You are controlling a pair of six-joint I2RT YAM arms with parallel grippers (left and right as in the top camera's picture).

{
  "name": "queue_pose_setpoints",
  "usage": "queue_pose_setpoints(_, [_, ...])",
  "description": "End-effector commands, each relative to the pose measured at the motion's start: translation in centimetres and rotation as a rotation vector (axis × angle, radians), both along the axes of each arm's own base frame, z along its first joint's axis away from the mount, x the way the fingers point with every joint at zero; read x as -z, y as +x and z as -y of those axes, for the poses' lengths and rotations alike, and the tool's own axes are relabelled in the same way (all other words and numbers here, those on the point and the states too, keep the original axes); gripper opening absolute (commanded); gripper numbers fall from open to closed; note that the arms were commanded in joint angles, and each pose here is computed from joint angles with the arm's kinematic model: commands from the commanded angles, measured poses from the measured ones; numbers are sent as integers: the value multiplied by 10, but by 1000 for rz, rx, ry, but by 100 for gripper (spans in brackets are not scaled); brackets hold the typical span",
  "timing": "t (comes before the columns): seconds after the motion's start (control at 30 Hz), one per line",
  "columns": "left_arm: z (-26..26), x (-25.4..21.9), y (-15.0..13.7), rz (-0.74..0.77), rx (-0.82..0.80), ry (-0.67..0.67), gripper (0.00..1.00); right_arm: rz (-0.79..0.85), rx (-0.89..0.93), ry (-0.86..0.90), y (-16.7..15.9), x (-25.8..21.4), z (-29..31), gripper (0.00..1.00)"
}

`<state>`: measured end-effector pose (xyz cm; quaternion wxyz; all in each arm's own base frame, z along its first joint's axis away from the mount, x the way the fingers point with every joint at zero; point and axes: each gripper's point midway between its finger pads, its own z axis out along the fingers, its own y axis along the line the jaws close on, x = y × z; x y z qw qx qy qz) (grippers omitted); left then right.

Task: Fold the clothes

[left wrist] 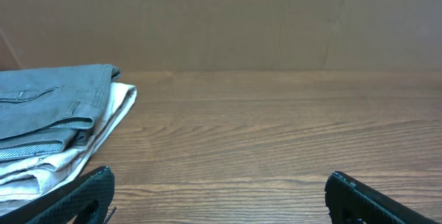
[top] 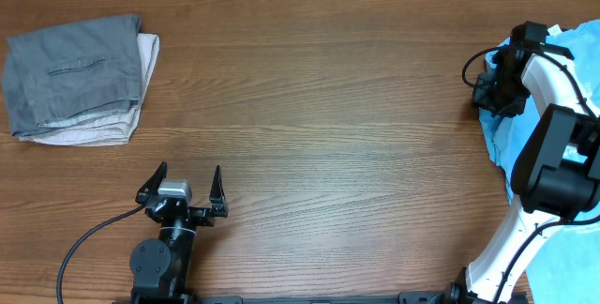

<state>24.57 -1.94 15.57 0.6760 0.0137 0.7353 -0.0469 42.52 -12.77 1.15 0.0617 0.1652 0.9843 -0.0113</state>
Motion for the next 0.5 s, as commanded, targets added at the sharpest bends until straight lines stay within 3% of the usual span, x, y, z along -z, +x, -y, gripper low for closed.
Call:
queue_pose_setpoints(0.0, [1, -1, 0, 9, 8, 18, 100, -12, 11, -13, -3, 4, 4, 40])
queue_pose_setpoints(0.1, [1, -1, 0, 9, 8, 18, 100, -11, 11, -13, -3, 4, 4, 26])
queue_pose_setpoints(0.2, [1, -1, 0, 9, 8, 18, 100, -7, 11, -14, -2, 4, 5, 4])
queue_pose_setpoints(0.47, [1, -1, 0, 9, 8, 18, 100, 28, 12, 10, 12, -33, 5, 4])
